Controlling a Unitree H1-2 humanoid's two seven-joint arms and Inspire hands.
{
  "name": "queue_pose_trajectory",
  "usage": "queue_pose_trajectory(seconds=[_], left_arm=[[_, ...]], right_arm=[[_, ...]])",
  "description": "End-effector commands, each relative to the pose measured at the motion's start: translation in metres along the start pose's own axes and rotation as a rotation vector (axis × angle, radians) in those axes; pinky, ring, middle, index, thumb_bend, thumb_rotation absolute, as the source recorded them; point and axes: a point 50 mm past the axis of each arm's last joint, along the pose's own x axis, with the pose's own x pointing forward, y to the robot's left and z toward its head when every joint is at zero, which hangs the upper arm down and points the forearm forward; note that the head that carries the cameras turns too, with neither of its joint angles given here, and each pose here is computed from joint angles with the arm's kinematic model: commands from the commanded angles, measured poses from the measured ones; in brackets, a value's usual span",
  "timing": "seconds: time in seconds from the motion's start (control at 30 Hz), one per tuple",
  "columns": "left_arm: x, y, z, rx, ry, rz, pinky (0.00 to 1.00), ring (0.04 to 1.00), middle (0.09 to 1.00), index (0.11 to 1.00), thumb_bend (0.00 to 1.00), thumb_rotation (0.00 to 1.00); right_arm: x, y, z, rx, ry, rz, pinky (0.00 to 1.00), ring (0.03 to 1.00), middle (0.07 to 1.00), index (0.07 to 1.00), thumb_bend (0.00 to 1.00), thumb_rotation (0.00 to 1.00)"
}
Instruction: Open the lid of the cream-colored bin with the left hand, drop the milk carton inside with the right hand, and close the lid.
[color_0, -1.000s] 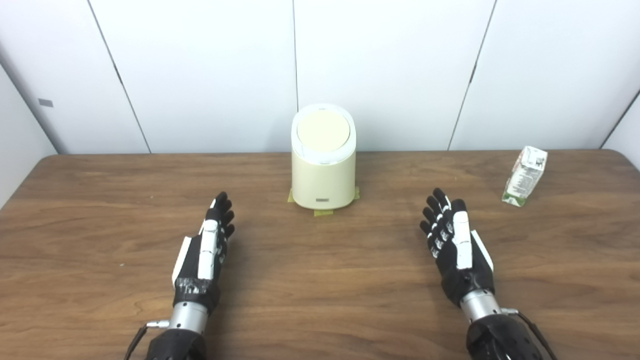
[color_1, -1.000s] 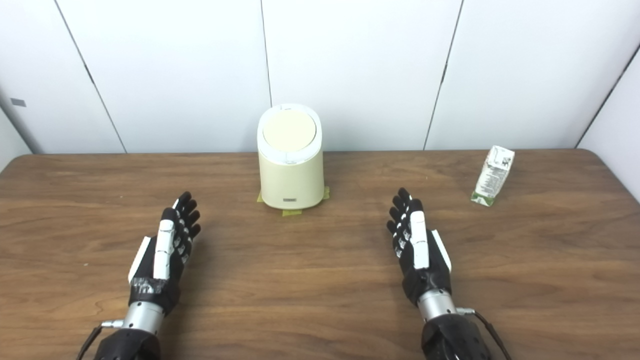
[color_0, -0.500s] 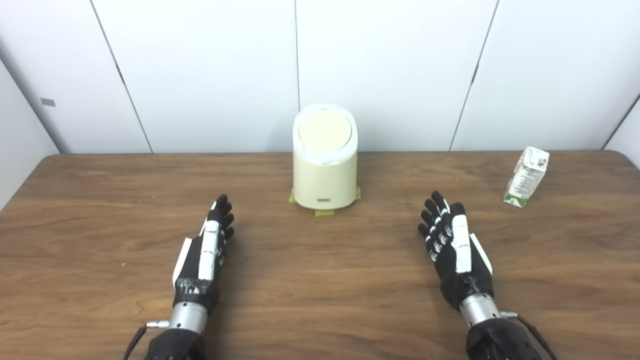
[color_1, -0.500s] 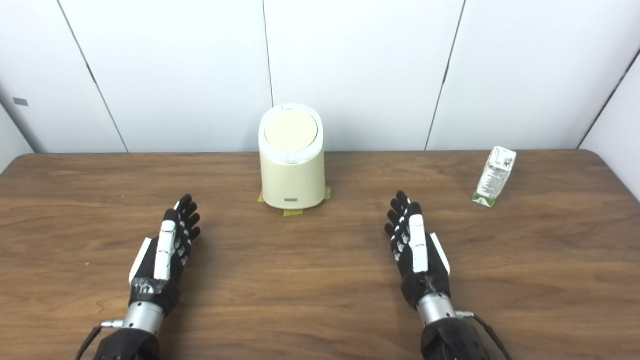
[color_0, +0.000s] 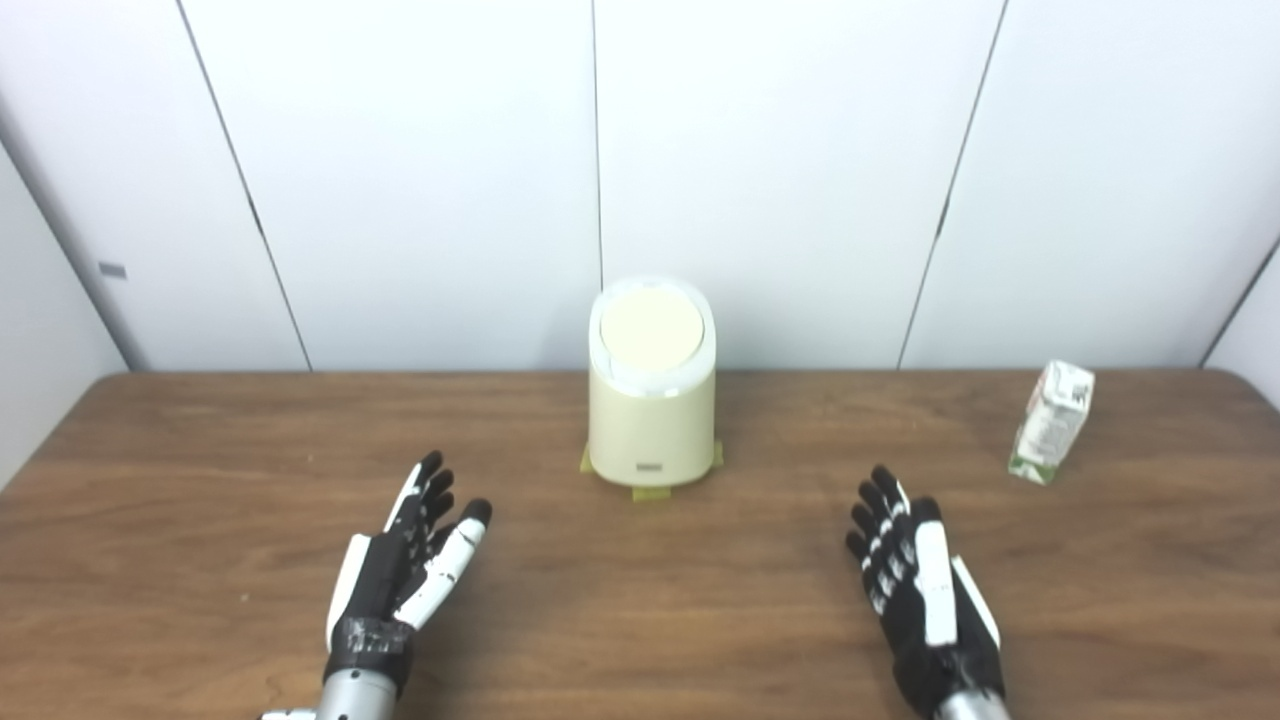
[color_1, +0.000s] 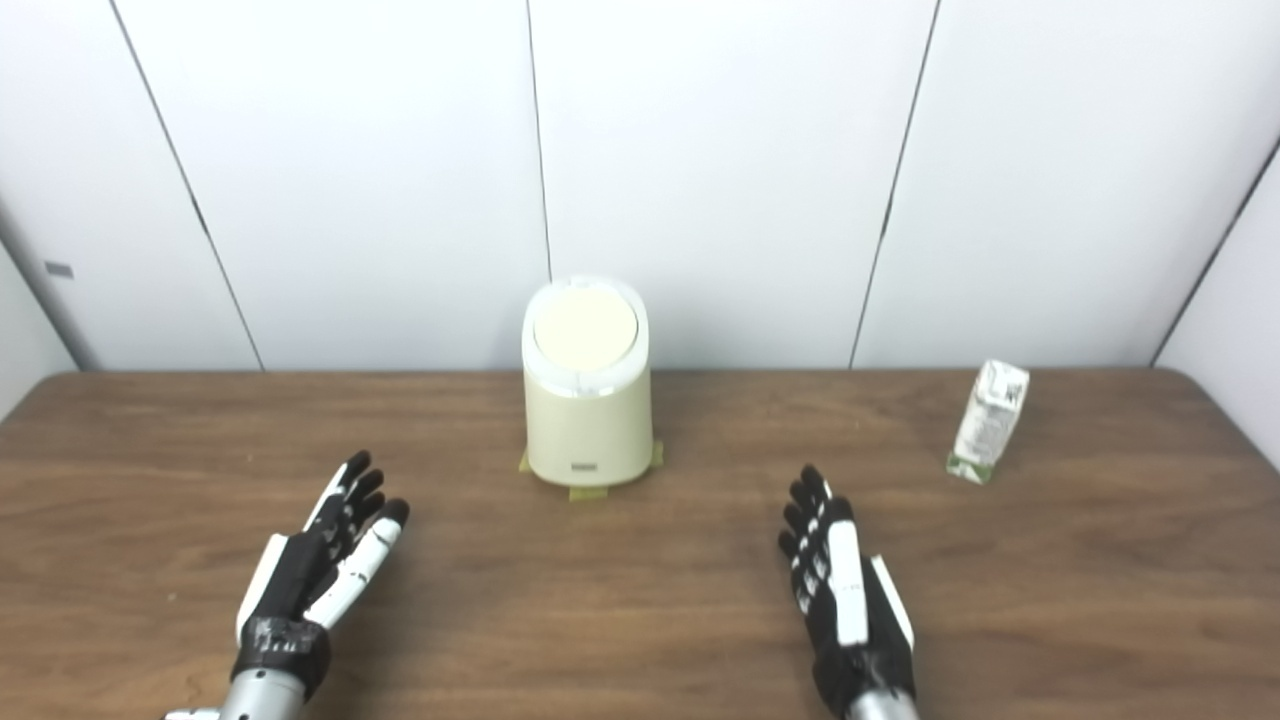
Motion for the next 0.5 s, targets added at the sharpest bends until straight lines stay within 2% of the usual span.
queue_pose_trajectory(seconds=[0.0, 0.1, 0.23, 0.4, 0.47], left_arm=[[0.027, 0.005, 0.046, 0.047, -0.148, 0.023, 0.91, 0.913, 0.916, 0.952, 0.64, 0.40], [0.047, 0.005, 0.066, 0.054, -0.188, 0.028, 0.91, 0.900, 0.899, 0.941, 0.69, 0.38], [0.073, 0.004, 0.084, 0.074, -0.232, 0.019, 0.82, 0.866, 0.891, 0.929, 0.71, 0.33], [0.098, -0.002, 0.096, 0.108, -0.246, -0.021, 0.78, 0.857, 0.898, 0.931, 0.72, 0.31], [0.108, -0.007, 0.102, 0.151, -0.247, -0.052, 0.80, 0.876, 0.916, 0.945, 0.74, 0.31]], right_arm=[[0.001, 0.003, -0.002, 0.002, -0.014, 0.021, 1.00, 1.000, 0.997, 0.993, 0.58, 1.00], [0.000, 0.004, -0.007, 0.006, -0.009, 0.024, 1.00, 1.000, 0.995, 0.992, 0.57, 1.00], [0.000, 0.006, -0.012, 0.006, -0.005, 0.029, 1.00, 0.995, 0.985, 0.981, 0.56, 1.00], [0.001, 0.008, -0.015, 0.005, -0.006, 0.032, 1.00, 0.995, 0.981, 0.979, 0.55, 1.00], [0.002, 0.008, -0.015, 0.005, -0.005, 0.031, 1.00, 0.995, 0.983, 0.984, 0.55, 1.00]])
